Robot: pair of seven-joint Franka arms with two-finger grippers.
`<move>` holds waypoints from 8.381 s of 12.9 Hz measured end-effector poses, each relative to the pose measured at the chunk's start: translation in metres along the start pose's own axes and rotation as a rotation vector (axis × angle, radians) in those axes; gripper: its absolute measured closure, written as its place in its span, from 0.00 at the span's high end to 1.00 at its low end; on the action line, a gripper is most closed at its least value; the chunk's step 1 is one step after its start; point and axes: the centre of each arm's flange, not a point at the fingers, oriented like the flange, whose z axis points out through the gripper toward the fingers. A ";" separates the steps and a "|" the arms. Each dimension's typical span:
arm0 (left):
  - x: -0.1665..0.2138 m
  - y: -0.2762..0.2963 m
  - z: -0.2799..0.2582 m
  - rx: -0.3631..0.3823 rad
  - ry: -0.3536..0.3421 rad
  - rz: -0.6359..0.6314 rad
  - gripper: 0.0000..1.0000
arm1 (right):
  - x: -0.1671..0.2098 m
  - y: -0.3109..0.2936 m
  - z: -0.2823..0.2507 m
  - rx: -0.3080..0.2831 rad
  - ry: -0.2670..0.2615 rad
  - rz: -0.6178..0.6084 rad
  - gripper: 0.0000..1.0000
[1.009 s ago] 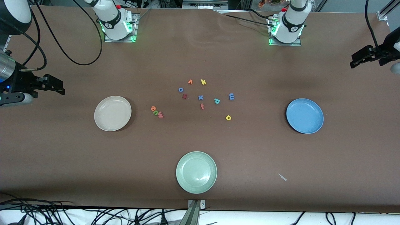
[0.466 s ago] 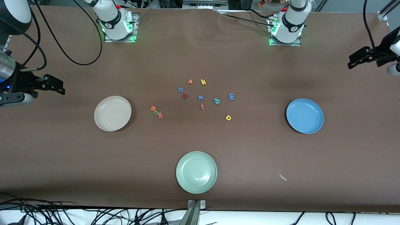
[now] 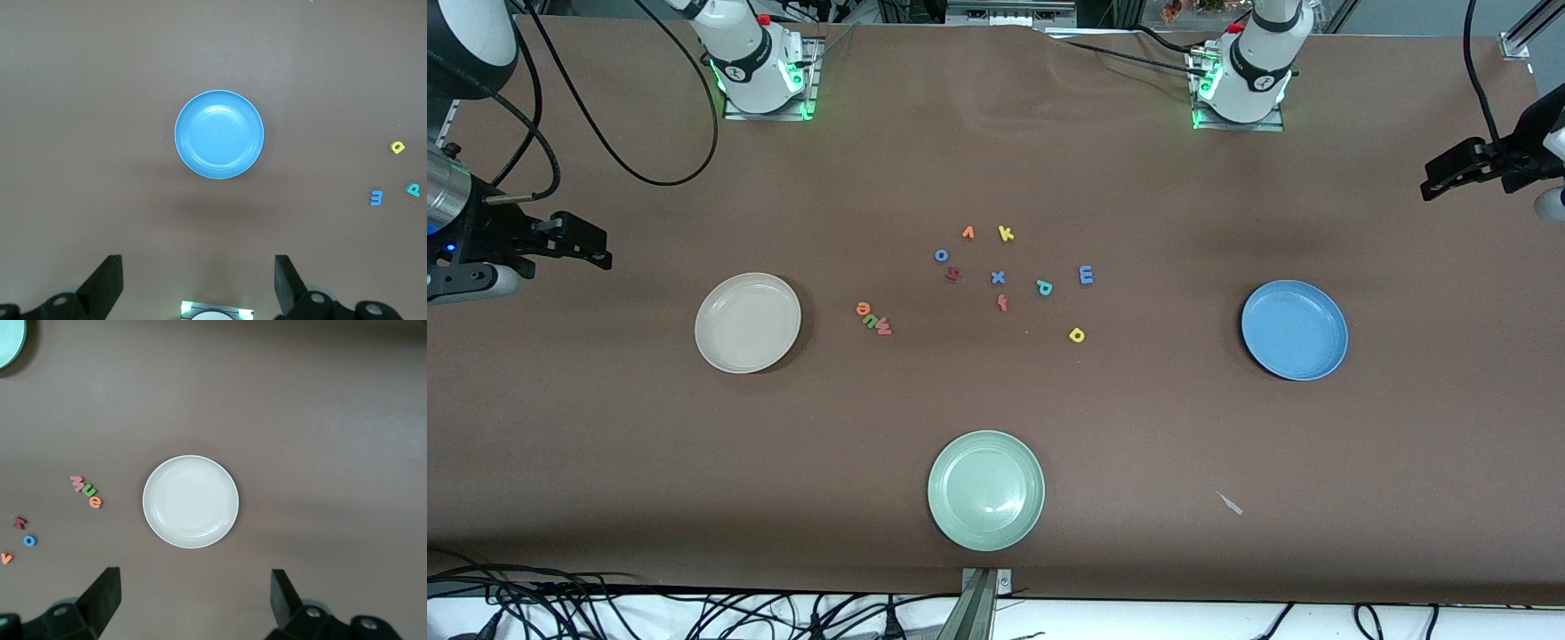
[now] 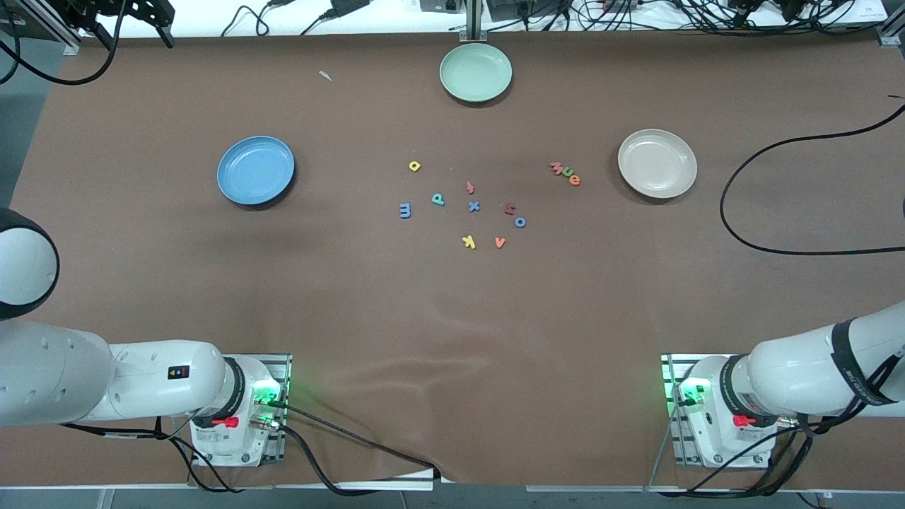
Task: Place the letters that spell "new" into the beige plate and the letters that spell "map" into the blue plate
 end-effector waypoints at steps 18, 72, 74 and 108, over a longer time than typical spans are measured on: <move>0.015 -0.009 0.000 -0.099 0.065 0.055 1.00 | 0.000 -0.002 0.000 0.002 0.000 -0.002 1.00; -0.060 0.363 0.429 -0.065 0.032 0.022 0.99 | 0.030 -0.068 0.081 0.016 -0.131 -0.117 1.00; -0.064 0.368 0.434 -0.065 0.021 0.027 0.97 | 0.030 -0.073 0.083 0.016 -0.138 -0.126 1.00; 0.141 0.024 0.393 0.095 -0.241 0.344 0.34 | -0.067 -0.259 0.385 0.044 0.078 -0.257 0.99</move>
